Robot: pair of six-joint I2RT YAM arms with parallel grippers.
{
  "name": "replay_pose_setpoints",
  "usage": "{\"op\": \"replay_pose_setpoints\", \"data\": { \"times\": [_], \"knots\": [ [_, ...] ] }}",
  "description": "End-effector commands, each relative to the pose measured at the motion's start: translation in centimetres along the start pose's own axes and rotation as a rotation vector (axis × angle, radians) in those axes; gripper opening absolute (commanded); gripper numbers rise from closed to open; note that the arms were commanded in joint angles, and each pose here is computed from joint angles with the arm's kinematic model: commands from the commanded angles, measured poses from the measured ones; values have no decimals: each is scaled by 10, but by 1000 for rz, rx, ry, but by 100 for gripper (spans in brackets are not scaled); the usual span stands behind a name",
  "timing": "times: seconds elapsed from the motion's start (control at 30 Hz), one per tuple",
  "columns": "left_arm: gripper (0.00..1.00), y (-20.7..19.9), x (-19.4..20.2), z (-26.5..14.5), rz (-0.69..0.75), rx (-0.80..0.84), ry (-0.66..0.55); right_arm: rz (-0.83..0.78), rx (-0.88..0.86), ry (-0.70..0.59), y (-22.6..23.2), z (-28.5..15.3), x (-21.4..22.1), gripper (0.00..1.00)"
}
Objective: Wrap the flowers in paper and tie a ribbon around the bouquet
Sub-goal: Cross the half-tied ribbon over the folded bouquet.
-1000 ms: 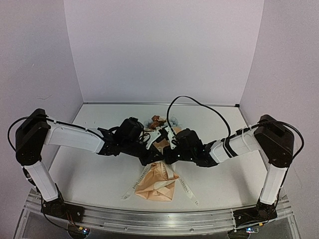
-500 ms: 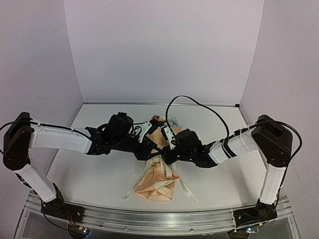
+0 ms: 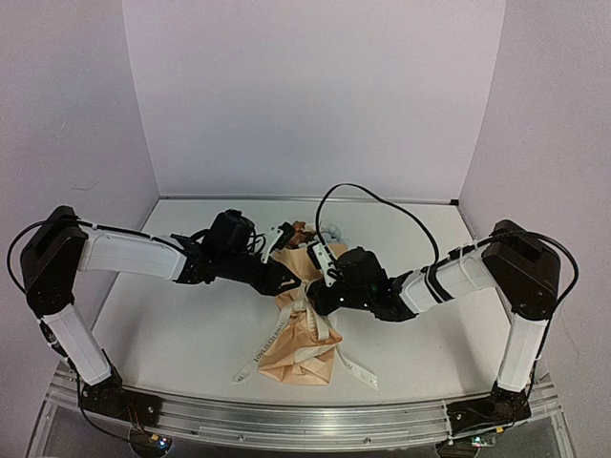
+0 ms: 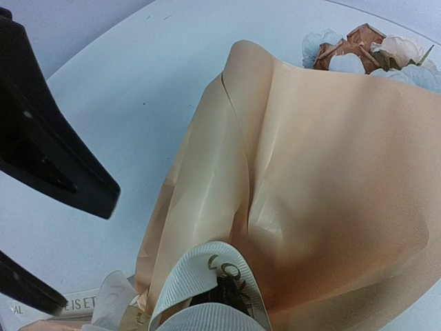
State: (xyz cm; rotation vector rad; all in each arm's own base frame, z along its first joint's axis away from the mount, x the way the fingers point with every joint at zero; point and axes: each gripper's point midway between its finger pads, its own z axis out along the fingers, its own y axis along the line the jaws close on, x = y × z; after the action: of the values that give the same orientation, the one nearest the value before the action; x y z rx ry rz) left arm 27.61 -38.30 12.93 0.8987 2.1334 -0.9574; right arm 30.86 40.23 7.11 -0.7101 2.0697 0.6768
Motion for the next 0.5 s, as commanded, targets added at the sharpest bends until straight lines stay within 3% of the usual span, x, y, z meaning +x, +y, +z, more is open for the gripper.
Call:
{"op": "replay_pose_setpoints", "data": {
  "times": [0.0, 0.47],
  "knots": [
    [39, -3, -15, 4, -25, 33, -2, -28, -53, -27, 13, -1, -9, 1],
    [39, 11, -16, 17, -80, 36, 20, -49, -82, -26, 22, -3, -10, 2]
  ]
}}
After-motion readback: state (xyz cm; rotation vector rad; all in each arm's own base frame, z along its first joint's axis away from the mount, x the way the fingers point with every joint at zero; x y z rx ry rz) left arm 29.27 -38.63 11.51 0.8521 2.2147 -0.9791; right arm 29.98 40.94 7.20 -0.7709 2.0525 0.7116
